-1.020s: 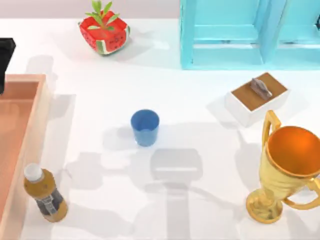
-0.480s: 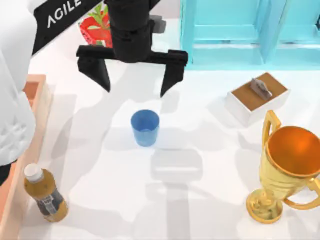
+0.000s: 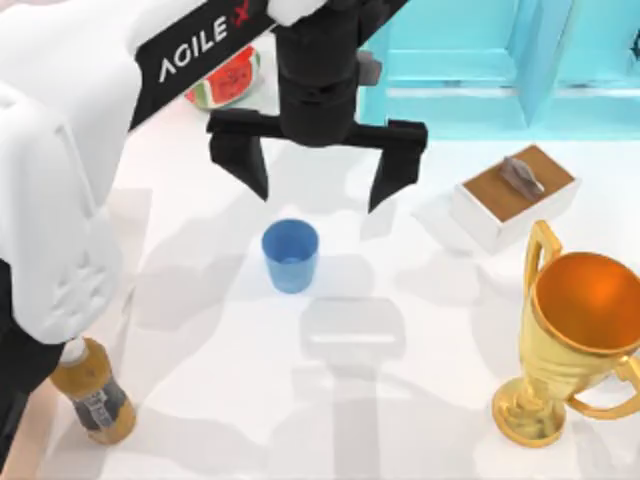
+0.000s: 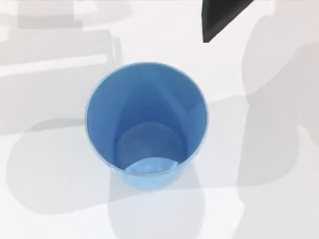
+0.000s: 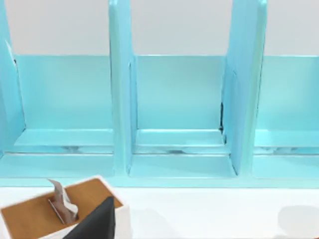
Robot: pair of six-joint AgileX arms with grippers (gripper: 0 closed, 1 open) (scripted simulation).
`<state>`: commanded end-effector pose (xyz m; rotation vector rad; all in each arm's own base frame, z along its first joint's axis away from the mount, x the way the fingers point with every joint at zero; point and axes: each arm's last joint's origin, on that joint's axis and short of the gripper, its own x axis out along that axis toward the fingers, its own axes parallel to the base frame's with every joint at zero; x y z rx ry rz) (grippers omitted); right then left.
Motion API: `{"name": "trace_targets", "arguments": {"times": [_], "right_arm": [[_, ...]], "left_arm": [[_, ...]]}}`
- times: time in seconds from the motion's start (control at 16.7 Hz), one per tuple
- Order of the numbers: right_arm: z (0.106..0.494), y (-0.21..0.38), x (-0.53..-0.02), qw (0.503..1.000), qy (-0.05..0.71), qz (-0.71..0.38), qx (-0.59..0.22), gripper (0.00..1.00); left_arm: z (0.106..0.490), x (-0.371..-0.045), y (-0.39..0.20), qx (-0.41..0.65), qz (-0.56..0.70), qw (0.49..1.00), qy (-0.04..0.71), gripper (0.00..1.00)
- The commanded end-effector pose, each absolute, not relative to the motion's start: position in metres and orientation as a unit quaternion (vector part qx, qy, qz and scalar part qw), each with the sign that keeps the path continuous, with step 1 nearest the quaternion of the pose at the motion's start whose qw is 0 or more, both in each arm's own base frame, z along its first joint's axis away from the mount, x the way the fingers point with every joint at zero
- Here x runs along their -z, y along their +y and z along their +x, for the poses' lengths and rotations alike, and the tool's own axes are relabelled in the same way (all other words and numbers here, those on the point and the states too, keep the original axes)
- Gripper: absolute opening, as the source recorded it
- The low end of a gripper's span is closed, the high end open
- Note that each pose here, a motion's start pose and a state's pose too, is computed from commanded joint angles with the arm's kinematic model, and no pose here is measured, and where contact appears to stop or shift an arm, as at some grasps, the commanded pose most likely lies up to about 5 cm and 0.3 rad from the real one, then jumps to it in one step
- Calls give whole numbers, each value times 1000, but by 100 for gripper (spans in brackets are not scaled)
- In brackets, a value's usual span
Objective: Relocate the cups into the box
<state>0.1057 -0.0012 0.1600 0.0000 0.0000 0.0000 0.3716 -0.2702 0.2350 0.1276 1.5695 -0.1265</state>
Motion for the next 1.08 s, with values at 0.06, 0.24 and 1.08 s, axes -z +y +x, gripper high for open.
{"name": "trace_targets", "arguments": {"times": [0.06, 0.24, 1.08], "right_arm": [[106, -1, -160, 1000, 0, 0, 0, 100], [106, -1, -160, 1000, 0, 0, 0, 100], [106, -1, -160, 1000, 0, 0, 0, 100]], "left_arm": [[372, -234, -270, 57, 57, 704, 706, 100], [374, -217, -272, 57, 58, 704, 705, 100], [371, -135, -271, 58, 58, 705, 705, 85]]}}
